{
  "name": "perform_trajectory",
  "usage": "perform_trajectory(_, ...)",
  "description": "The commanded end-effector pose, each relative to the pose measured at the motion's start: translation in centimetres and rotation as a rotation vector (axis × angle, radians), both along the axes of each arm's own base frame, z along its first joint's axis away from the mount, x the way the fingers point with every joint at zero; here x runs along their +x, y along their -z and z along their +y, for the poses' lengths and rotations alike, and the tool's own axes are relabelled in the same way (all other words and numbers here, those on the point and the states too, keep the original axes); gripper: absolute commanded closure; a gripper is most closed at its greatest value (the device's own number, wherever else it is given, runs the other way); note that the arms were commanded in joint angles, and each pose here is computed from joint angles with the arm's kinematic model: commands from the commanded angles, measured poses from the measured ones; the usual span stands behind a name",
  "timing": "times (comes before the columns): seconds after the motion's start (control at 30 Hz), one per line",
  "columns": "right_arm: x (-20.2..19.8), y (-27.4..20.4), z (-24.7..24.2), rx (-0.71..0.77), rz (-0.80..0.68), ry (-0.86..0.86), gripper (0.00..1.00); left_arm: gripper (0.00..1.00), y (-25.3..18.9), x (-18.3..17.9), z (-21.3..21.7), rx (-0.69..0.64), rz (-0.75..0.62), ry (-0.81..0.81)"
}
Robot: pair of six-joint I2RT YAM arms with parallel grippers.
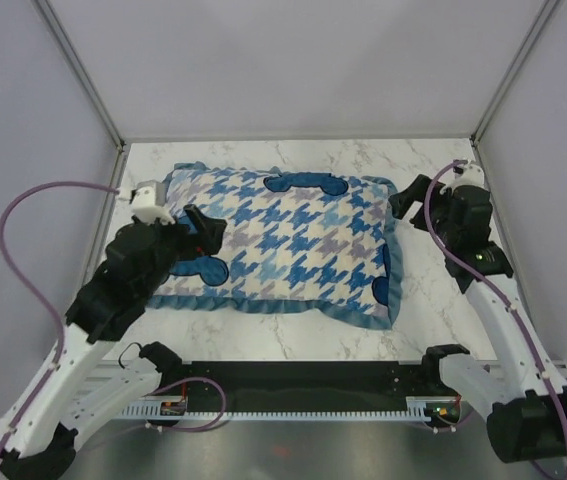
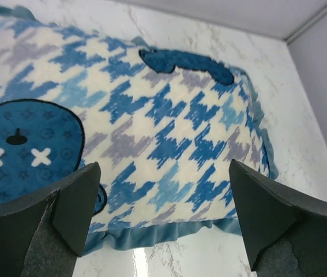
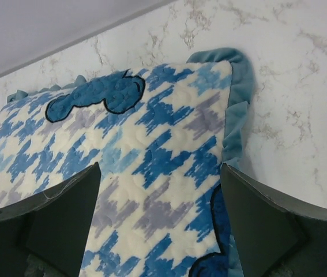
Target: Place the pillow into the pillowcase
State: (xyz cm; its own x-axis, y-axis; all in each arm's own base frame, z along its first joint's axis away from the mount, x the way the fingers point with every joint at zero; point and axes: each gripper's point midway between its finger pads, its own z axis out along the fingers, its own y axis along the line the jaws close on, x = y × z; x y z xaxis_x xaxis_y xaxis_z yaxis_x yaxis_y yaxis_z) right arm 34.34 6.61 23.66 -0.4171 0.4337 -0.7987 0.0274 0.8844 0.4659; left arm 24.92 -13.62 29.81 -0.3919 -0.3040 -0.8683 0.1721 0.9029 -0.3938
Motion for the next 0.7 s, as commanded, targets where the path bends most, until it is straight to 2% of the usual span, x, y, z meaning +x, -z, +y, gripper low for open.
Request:
perform_trajectory(0.0,-1.5,-4.2,-1.9,-0.08,-0.189,0.059,0.07,0.0,-2.1,-2.4,4.6,0.007,-0.105,-0.126)
perform_trajectory(0.13,-3.4,-5.2,-2.1,-0.07,-0.255,0.065,0.07,0.0,-1.6,-3.7,6.9,0.009,-0.148,-0.195)
perform_trajectory(0.23,-4.5,-5.0,-2.2,-0.056,-0.267,0.07,0.07,0.0,-1.3,-4.8,7.2,0.021,-0.154,-0.168)
perform_trajectory(0.43,-6.6,-3.7,-2.8,-0.063,-0.266,0.094,0.07,0.0,1.4,-6.0,8.9,0.136,-0.113,-0.174)
perform_trajectory(0.67,-7.4,-1.8,-2.5,-0.043,-0.231,0.08,0.07,0.0,1.7,-7.2,8.9,0.081,-0.138,-0.146)
